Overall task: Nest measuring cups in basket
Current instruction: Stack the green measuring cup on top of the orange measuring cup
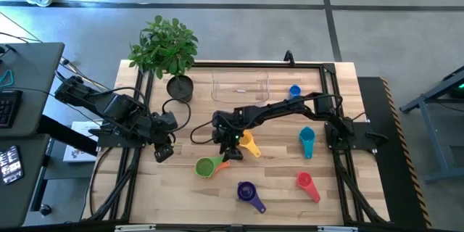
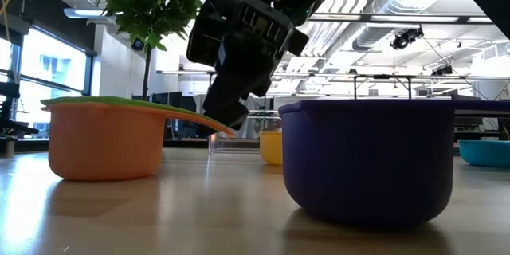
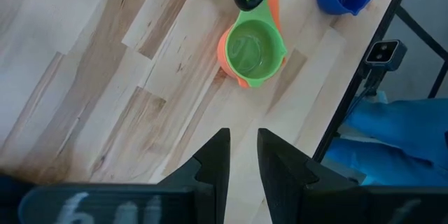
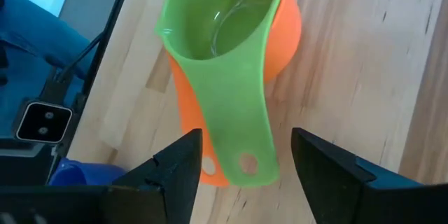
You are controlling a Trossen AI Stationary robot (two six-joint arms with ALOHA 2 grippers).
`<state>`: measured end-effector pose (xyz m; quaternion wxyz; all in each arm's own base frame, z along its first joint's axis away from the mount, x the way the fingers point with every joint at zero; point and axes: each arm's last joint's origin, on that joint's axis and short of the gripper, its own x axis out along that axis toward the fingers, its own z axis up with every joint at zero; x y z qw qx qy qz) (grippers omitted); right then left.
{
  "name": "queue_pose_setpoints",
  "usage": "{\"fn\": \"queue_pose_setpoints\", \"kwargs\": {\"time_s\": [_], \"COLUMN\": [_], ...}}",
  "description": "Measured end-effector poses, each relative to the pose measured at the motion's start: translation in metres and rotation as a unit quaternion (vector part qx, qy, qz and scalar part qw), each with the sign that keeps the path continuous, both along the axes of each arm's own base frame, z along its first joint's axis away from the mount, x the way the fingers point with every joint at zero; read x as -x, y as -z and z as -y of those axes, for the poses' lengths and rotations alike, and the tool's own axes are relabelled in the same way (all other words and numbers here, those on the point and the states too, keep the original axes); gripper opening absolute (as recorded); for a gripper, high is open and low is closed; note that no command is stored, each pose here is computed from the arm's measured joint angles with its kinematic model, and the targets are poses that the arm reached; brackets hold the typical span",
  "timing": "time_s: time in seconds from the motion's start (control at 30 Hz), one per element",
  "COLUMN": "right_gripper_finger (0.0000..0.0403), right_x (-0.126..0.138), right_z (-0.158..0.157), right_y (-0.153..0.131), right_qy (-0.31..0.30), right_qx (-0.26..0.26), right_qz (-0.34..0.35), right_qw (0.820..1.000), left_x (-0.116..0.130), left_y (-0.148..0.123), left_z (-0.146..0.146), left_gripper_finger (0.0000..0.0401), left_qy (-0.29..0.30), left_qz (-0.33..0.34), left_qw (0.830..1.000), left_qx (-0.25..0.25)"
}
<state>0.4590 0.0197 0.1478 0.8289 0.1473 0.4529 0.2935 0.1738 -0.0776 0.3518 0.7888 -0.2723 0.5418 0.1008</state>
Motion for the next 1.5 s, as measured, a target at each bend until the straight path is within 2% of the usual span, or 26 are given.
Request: {"fn": "queue_pose_setpoints", "kwargs": {"time_s": [0.27, 0.7, 0.93, 1.5], "right_gripper_finger": [0.0156, 0.0053, 0.0008, 0.0002], "right_x": [0.000, 0.000, 0.001, 0.001], "right_z": [-0.003, -0.004, -0.003, 0.011], "right_y": [0.002, 0.001, 0.000, -0.002], "right_qy": [-0.003, -0.006, -0.013, 0.022], "right_qx": [-0.013, -0.025, -0.054, -0.135], "right_qz": [-0.007, -0.010, -0.019, -0.072], "right_qw": [1.000, 1.000, 0.998, 0.988], "left_x": [0.000, 0.000, 0.000, 0.000], "left_y": [0.000, 0.000, 0.000, 0.000], "left_z": [0.000, 0.000, 0.000, 0.000], "left_gripper_finger": [0.0062, 0.0062, 0.0062, 0.0062], "left_qy": [0.008, 0.012, 0.012, 0.019], "left_qz": [0.001, 0.001, 0.001, 0.002], "left_qw": [1.000, 1.000, 1.000, 1.000], "left_qx": [-0.004, -0.005, -0.005, -0.009]}}
